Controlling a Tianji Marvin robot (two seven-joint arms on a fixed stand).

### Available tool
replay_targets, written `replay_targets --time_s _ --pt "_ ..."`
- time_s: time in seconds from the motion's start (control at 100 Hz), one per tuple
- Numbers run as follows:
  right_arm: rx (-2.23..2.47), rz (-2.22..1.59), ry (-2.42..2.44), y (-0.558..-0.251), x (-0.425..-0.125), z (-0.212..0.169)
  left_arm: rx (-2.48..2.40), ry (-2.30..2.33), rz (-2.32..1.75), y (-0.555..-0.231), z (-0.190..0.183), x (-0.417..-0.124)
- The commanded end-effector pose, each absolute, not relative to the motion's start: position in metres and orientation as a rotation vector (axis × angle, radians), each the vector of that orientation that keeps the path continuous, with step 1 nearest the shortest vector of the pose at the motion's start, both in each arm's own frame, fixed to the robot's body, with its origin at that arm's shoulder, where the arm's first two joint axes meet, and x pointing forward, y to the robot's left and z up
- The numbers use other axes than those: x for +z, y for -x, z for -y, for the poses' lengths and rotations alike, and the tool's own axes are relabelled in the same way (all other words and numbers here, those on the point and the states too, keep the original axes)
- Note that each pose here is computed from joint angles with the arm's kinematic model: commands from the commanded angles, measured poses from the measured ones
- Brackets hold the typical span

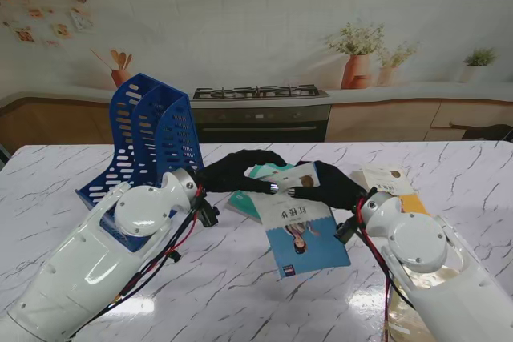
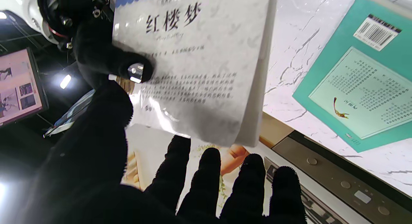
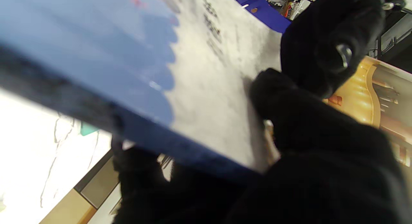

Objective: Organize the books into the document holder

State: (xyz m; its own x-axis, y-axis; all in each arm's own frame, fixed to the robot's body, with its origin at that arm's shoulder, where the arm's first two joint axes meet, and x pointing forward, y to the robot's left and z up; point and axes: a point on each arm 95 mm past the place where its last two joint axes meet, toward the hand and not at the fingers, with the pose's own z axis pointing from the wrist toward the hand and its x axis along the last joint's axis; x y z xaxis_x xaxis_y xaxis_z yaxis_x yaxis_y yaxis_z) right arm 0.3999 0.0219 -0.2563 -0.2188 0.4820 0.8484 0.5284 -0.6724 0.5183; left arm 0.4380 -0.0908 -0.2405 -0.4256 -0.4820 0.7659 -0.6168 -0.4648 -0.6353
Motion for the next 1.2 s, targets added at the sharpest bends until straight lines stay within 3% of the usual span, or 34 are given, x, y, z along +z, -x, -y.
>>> replay_targets --time_s 0.0,1.19 --pt "-2.098 1.260 1.907 -0.400 -0.249 -0.025 2.011 -1.590 1.592 -0.439 0.091 -0.243" --pt "-2.004 1.169 1.937 -0.406 -0.252 -0.029 2.032 -1.546 1.200 -0.436 0.116 -0.284"
